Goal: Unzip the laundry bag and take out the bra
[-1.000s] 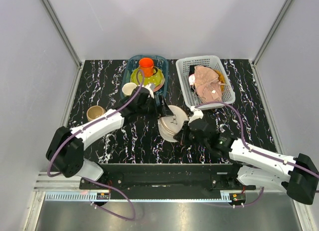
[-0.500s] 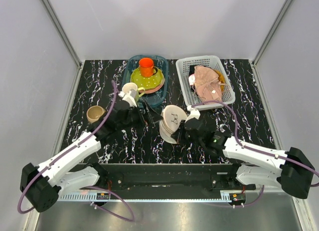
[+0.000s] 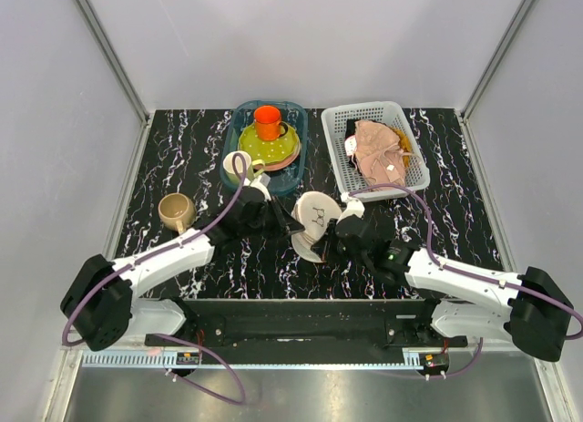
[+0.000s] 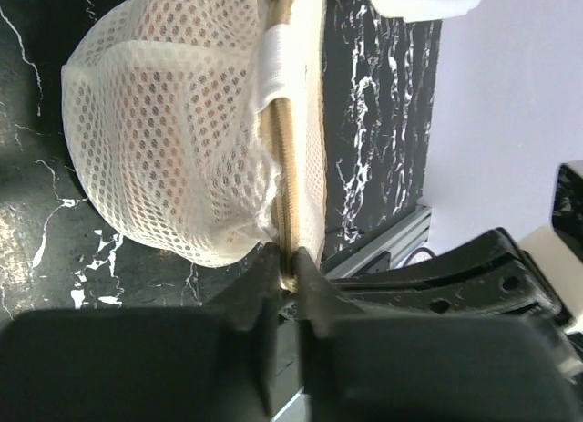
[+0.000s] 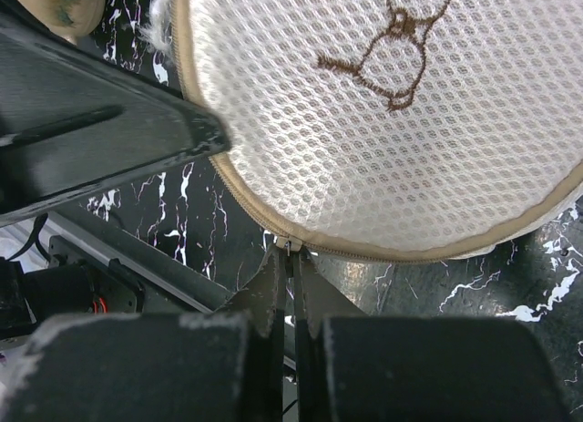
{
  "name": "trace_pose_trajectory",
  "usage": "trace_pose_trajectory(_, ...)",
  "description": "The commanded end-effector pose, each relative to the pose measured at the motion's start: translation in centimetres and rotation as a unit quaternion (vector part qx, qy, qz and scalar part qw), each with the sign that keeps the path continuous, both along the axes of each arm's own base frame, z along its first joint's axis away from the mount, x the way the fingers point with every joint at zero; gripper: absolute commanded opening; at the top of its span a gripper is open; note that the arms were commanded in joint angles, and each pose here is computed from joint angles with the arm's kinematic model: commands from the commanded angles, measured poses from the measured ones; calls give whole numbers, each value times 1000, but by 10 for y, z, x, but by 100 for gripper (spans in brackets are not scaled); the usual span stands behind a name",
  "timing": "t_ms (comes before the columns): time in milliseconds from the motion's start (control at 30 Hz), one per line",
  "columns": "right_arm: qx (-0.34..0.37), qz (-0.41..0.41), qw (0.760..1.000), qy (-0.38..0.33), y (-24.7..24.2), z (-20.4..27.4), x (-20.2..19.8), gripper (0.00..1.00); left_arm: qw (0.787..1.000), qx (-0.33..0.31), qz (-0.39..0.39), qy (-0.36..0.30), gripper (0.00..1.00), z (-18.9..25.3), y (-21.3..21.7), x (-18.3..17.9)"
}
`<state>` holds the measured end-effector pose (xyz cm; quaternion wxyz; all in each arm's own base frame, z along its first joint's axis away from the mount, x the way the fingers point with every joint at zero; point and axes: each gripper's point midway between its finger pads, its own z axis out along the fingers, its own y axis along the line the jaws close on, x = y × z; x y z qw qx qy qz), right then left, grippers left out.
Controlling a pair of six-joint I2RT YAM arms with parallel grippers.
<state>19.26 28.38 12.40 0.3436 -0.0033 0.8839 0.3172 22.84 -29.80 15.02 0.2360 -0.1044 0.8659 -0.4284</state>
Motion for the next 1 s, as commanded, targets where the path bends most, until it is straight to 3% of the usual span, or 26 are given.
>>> trace_pose_trajectory(0,12,-6,1000,-26,3,15,7,0,999,-40,-1,-18,0,18,-16,12)
trace_pose_trajectory(133,-35,-55,998,-20,-40,-6,15,0,999,-10,-6,-42,0,25,-6,16)
trace_pose_trajectory(300,-33,-92,995,-19,-75,-8,18,0,998,1,-2,-55,0,37,9,27)
trace_pose_trajectory(667,26,-20,999,-12,-27,17,5,0,997,30,-31,-67,1,45,-7,68)
trace_pose_trajectory(700,34,-16,999,-18,-21,25,7,0,997,36,-35,-64,9,44,-8,70)
trace_pose_trajectory(733,33,-8,999,-15,-17,23,5,0,997,36,-47,-58,24,44,-10,67)
trace_pose_trajectory(767,36,-7,999,-15,-15,23,6,0,996,31,-54,-65,64,49,-12,65)
trace_pose_trajectory(800,36,-8,999,-15,-13,23,7,0,995,32,-58,-72,84,51,-11,63)
trace_pose_trajectory(833,28,-15,999,-14,-15,18,9,0,995,37,-56,-77,94,50,-7,60)
trace_pose_trajectory(867,25,-19,999,-15,-16,17,11,0,994,35,-49,-94,99,61,-1,56)
trace_pose_trajectory(967,21,-24,999,-13,-18,12,12,0,993,46,-29,-100,99,55,13,44)
